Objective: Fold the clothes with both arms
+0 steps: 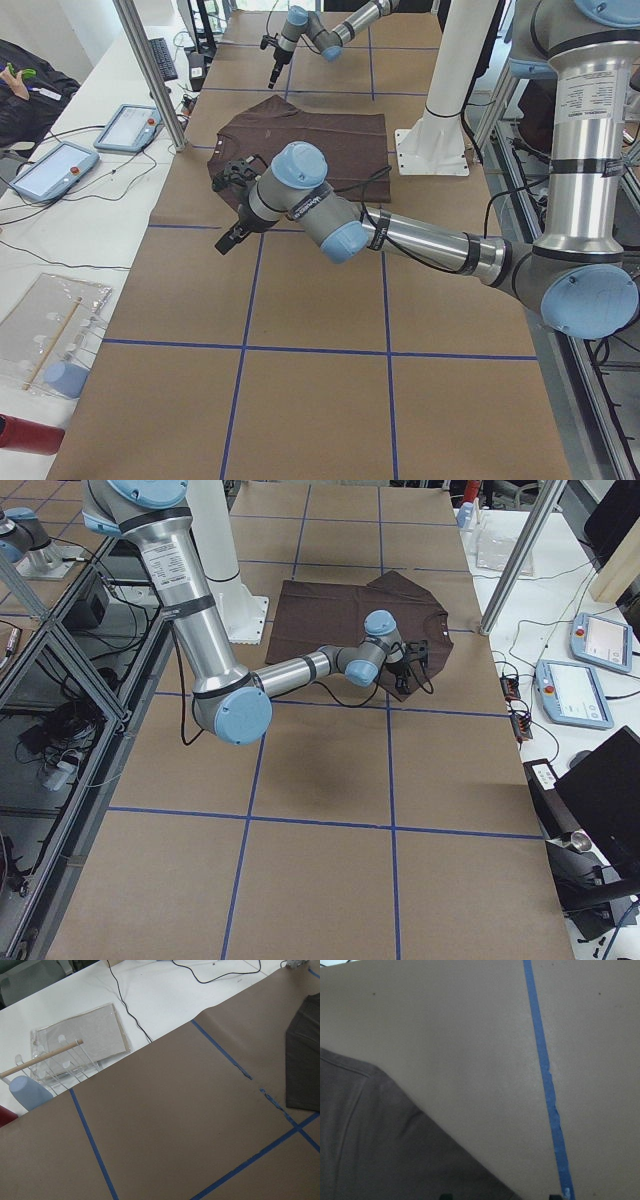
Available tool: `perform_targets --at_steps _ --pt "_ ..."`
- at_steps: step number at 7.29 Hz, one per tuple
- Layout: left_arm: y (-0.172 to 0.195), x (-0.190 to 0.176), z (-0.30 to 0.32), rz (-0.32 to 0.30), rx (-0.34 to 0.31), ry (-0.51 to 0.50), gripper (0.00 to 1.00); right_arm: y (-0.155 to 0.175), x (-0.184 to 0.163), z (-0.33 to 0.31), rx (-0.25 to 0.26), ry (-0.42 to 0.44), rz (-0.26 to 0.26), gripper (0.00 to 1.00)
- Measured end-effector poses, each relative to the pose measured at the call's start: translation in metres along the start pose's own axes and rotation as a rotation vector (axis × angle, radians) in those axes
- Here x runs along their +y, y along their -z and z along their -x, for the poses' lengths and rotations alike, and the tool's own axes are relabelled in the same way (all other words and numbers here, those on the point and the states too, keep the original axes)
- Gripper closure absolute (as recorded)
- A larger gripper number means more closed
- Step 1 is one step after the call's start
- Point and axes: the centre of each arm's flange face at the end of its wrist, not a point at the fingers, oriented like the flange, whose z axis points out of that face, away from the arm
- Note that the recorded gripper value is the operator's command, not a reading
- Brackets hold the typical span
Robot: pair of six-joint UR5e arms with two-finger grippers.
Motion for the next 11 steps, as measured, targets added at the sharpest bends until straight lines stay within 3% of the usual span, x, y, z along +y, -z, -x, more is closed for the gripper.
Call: perform_targets --at_steps 4,11 --pt "0.0 0.001 0.0 0.001 0.0 0.0 0.0 -0.019 0.017 0.001 0.039 0.02 -0.001 0.33" --pt "-0.001 0.004 0.001 0.005 0.0 -0.003 0.0 -0.03 0.024 0.0 0.064 0.025 -0.023 0.34"
